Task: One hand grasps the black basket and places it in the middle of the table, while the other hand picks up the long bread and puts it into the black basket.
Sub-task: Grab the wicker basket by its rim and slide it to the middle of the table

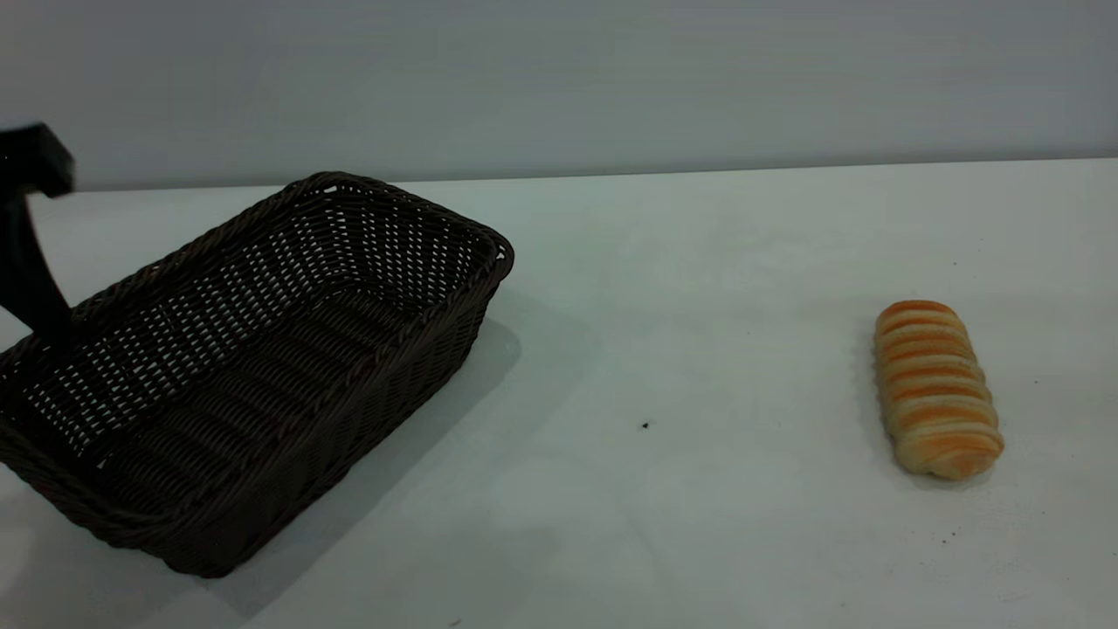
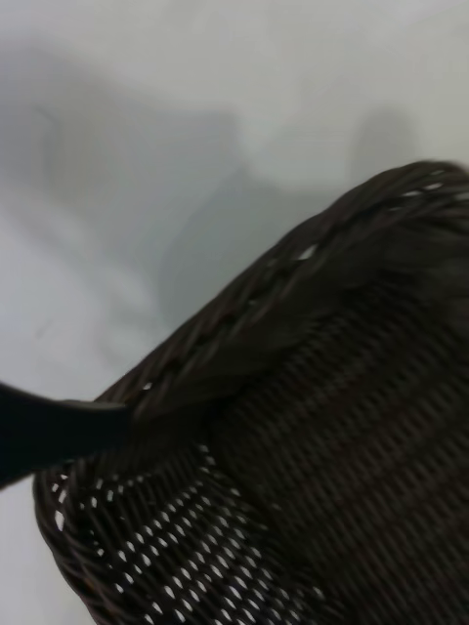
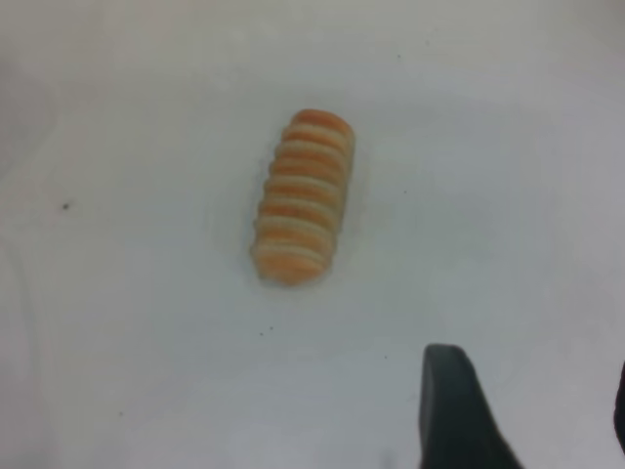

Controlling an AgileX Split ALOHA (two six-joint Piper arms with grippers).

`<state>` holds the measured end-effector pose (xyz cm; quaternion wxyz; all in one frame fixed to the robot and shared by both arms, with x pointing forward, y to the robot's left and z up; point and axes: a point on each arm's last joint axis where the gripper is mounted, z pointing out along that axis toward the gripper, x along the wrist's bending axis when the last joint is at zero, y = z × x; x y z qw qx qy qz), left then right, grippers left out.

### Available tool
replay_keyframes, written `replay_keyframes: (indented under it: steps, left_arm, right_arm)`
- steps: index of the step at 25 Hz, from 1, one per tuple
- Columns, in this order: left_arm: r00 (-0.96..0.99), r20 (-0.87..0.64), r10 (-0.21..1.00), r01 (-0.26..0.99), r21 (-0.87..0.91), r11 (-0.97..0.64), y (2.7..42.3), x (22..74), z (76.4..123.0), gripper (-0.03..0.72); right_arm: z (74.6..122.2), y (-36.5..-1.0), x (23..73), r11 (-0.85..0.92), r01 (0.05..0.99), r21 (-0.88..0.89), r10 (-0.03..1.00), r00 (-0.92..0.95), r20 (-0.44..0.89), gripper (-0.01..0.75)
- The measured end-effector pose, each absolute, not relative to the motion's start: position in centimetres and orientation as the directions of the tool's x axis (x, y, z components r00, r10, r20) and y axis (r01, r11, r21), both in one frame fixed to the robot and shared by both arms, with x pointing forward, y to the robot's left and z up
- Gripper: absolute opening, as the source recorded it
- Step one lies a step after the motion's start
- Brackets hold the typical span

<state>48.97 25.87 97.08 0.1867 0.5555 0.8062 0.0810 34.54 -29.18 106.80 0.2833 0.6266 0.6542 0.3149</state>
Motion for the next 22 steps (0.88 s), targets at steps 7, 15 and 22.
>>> replay_keyframes:
  steps: [7,15,22]
  left_arm:
    - [-0.453,-0.138,0.881,0.858,0.199,0.473,25.9,50.3,94.6,0.545]
    - [-0.515,-0.083,0.853,0.840,0.150,0.522,26.0,51.1,91.6,0.544]
    - [-0.537,-0.100,0.838,0.825,0.144,0.546,25.7,52.1,89.5,0.544]
  right_arm:
    - [106.8,-29.1,34.6,0.007,0.639,0.769,0.998,-0.056,0.038,0.373]
    - [106.8,-28.5,34.5,0.043,0.638,0.769,0.992,-0.116,0.041,0.373]
    - [106.7,-28.4,34.4,0.051,0.651,0.757,0.992,-0.123,0.039,0.373]
